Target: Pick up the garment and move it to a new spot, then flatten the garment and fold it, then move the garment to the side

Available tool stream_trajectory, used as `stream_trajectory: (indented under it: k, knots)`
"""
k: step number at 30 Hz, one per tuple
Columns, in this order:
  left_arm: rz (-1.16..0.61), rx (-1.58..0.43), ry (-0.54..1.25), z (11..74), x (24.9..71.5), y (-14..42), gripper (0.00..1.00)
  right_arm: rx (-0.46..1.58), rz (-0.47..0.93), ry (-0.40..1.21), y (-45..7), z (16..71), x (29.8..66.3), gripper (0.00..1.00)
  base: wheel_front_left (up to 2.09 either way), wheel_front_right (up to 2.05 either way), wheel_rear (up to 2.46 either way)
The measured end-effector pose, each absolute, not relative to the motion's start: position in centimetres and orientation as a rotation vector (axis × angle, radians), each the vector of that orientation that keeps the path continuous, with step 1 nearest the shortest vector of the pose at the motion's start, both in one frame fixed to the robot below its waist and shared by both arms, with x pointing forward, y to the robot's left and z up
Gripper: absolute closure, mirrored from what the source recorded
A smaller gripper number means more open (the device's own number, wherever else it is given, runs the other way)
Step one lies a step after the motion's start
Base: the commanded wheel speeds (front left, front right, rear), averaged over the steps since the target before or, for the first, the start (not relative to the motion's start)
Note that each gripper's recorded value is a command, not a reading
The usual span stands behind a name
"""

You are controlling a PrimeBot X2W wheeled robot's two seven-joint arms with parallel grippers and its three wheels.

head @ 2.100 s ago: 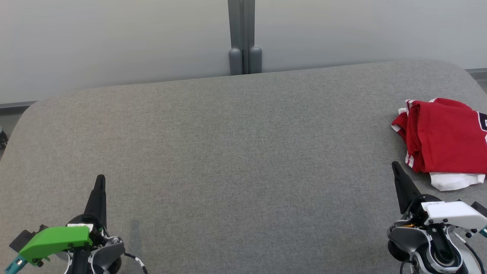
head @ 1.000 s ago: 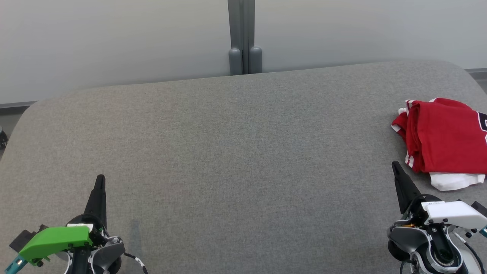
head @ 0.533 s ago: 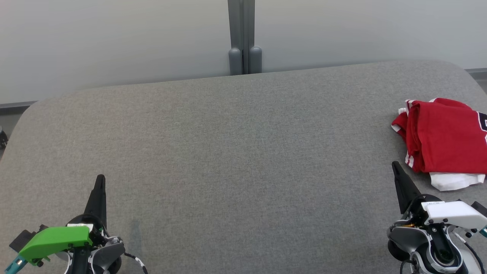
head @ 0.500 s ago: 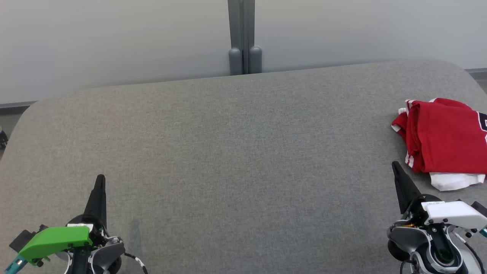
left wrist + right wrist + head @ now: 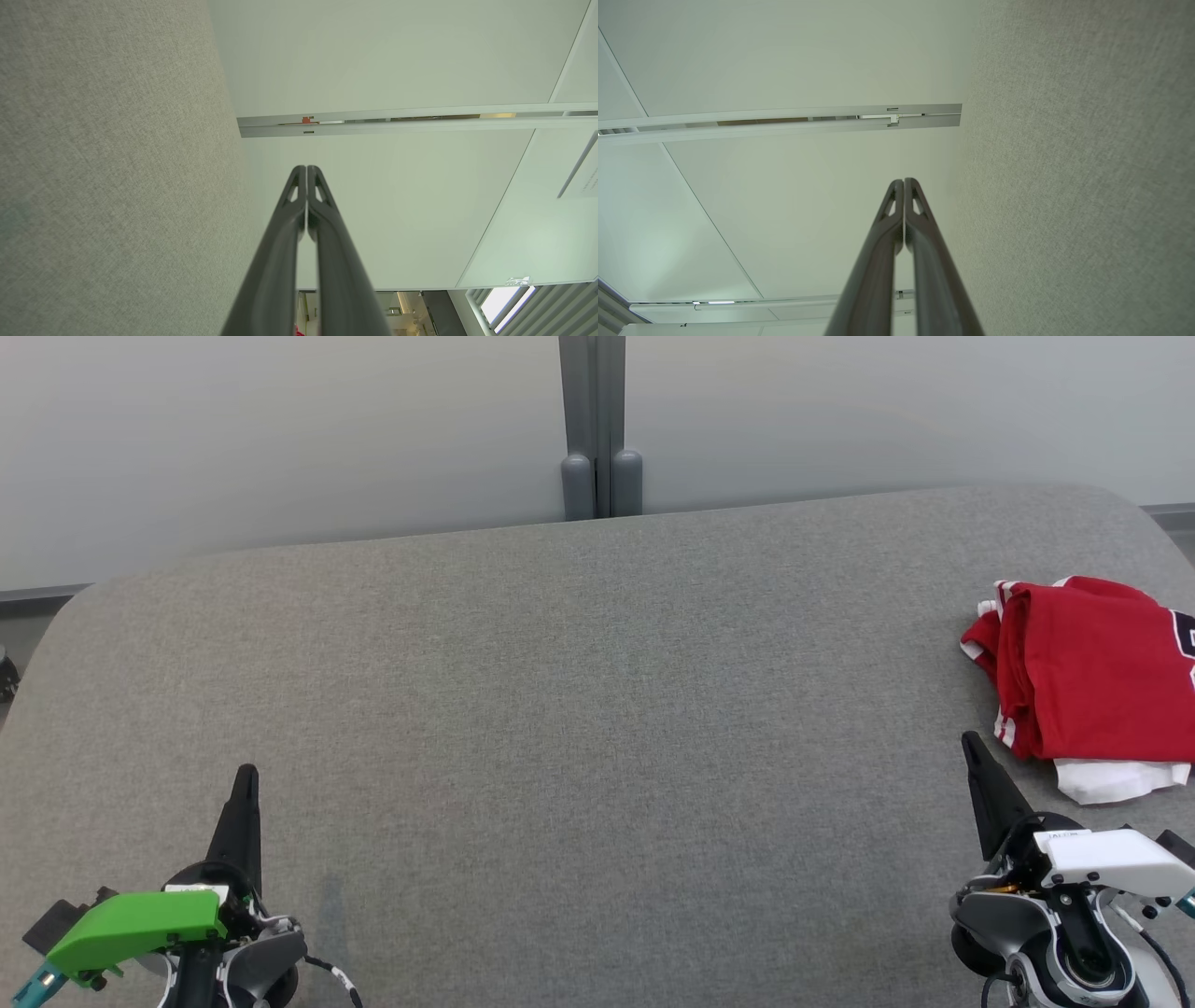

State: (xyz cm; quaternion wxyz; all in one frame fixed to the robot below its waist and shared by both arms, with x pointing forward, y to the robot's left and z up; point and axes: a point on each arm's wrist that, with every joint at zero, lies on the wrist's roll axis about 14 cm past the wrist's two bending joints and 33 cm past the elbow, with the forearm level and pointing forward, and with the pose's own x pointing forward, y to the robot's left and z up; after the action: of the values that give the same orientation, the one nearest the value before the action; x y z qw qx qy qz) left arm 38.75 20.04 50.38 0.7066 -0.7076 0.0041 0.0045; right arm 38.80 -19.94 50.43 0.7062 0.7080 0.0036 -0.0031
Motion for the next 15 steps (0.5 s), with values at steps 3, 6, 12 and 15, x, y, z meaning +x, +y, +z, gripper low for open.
stream_trajectory:
  k: [3, 6, 12, 15]
  knots:
    - [0.01, -1.572, 0.009, 50.38, 38.75, 20.04, 1.0, 1.573, -0.007, 0.008, -19.94, 50.44, 38.8, 1.0, 0.0, 0.0, 0.0]
    - [0.01, -1.572, 0.009, 50.38, 38.75, 20.04, 1.0, 1.573, -0.007, 0.008, -19.94, 50.44, 38.8, 1.0, 0.0, 0.0, 0.0]
    - [0.01, -1.572, 0.009, 50.38, 38.75, 20.04, 1.0, 1.573, -0.007, 0.008, -19.94, 50.44, 38.8, 1.0, 0.0, 0.0, 0.0]
    - [0.01, -1.572, 0.009, 50.38, 38.75, 20.04, 1.0, 1.573, -0.007, 0.008, -19.94, 50.44, 38.8, 1.0, 0.0, 0.0, 0.0]
